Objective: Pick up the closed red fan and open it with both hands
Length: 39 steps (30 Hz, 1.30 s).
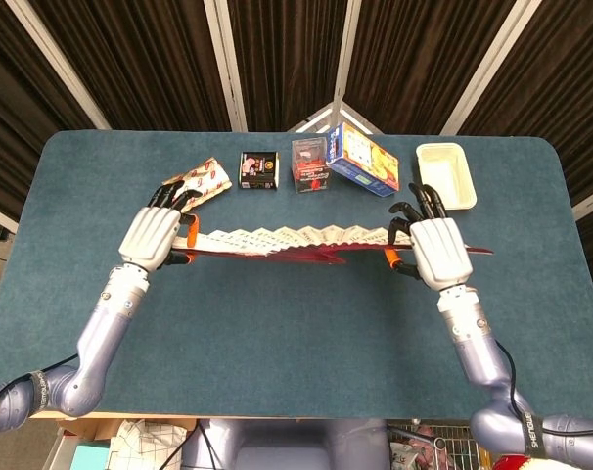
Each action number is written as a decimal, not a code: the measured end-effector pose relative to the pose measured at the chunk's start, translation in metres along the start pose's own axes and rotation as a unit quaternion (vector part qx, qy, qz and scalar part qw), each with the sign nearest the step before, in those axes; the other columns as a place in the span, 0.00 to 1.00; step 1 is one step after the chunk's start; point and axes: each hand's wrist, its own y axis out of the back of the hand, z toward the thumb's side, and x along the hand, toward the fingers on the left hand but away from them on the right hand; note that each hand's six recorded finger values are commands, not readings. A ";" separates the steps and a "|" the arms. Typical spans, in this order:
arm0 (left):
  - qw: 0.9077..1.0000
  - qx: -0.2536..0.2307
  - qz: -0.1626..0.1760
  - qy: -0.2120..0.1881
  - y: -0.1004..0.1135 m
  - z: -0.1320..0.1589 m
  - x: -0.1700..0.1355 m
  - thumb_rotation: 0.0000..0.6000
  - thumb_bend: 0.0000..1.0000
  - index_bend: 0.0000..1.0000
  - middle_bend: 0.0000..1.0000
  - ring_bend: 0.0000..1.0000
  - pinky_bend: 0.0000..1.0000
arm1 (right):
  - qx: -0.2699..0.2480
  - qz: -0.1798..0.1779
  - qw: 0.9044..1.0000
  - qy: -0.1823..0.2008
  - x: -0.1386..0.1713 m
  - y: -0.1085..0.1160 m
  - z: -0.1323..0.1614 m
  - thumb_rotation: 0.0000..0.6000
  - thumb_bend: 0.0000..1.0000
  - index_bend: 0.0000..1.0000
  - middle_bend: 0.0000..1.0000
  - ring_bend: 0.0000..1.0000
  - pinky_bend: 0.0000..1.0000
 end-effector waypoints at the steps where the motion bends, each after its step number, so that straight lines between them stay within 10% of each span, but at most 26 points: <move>1: 1.000 0.000 -0.002 0.000 -0.002 0.000 -0.001 1.00 0.47 0.74 0.16 0.00 0.02 | 0.001 0.002 1.000 -0.001 0.002 -0.002 -0.001 1.00 0.46 0.82 0.33 0.06 0.00; 13: 1.000 -0.002 -0.030 0.005 -0.024 -0.011 -0.020 1.00 0.47 0.73 0.15 0.00 0.02 | 0.013 0.036 0.999 -0.016 0.031 -0.029 -0.024 1.00 0.46 0.79 0.33 0.06 0.00; 25: 0.999 -0.017 -0.046 -0.010 -0.022 -0.019 -0.046 1.00 0.23 0.46 0.00 0.00 0.00 | 0.048 0.083 0.995 0.016 0.065 -0.041 -0.031 1.00 0.45 0.02 0.03 0.00 0.00; 39: 0.998 -0.038 -0.054 -0.013 -0.011 -0.044 -0.095 1.00 0.14 0.18 0.00 0.00 0.00 | 0.157 0.141 0.978 -0.002 0.116 -0.052 -0.062 1.00 0.35 0.00 0.00 0.00 0.00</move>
